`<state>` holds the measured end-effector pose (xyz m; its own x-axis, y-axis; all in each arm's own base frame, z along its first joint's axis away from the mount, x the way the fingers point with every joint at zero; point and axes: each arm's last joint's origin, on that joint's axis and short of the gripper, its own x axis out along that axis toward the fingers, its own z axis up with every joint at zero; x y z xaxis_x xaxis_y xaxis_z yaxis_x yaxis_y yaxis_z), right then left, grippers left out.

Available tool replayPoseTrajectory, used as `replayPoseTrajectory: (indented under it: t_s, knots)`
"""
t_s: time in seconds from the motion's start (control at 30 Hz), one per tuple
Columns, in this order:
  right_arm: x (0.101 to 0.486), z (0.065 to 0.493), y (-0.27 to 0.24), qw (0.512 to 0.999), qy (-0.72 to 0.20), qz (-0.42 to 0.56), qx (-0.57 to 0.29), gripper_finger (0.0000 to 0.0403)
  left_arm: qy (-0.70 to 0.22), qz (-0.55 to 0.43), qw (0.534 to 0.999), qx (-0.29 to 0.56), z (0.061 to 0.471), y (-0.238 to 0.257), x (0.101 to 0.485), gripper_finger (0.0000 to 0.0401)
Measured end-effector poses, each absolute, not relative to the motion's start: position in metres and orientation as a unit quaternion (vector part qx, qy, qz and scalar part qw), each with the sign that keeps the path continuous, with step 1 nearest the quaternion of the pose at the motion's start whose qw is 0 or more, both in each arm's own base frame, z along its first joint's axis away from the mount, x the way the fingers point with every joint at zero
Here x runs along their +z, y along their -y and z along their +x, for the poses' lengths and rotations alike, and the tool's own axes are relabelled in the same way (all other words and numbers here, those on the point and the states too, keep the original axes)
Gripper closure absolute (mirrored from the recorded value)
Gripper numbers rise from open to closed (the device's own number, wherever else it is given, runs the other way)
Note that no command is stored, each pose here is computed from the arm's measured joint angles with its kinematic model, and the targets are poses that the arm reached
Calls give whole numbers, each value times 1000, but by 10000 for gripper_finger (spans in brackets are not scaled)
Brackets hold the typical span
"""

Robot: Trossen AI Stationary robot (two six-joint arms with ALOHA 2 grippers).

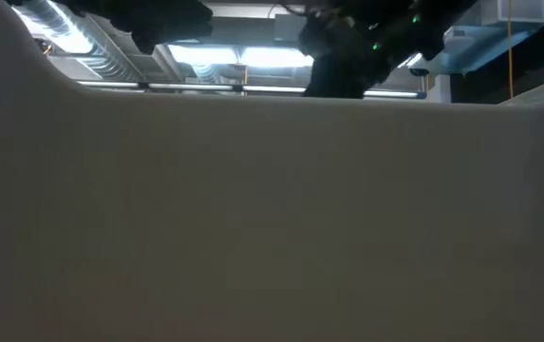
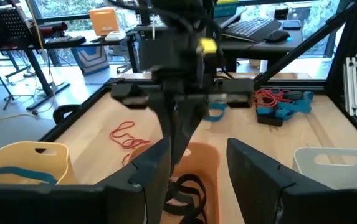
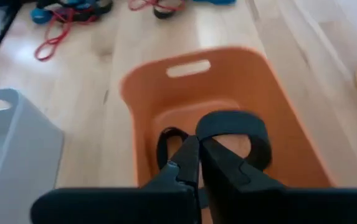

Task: Sort rubber bands into baskets
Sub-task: Put the black rubber band in the orange bin, then put the blue rubber band in the yellow bin

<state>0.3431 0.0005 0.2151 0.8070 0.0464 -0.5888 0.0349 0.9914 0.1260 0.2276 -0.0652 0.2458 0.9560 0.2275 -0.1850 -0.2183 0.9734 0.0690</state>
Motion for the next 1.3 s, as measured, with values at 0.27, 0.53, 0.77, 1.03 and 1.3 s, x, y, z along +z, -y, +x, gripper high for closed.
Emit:
replayPoseTrajectory:
  t_s: [0.27, 0.53, 0.77, 1.03, 1.3]
  knots:
    - [200, 348, -2, 938, -334, 90, -3, 284, -95, 20, 989, 116, 228, 64, 246, 246]
    - [214, 349, -1, 926, -370, 76, -7, 161, -93, 19, 989, 116, 228, 64, 246, 246]
    - [252, 353, -1, 911, -405, 77, -14, 144, -95, 21, 989, 116, 228, 64, 246, 246]
    - [301, 319, -18, 895, -437, 83, -14, 154, -93, 5, 989, 113, 228, 66, 246, 246]
    - [329, 261, -32, 872, -466, 91, -116, 155, -93, 10, 989, 110, 227, 67, 246, 246]
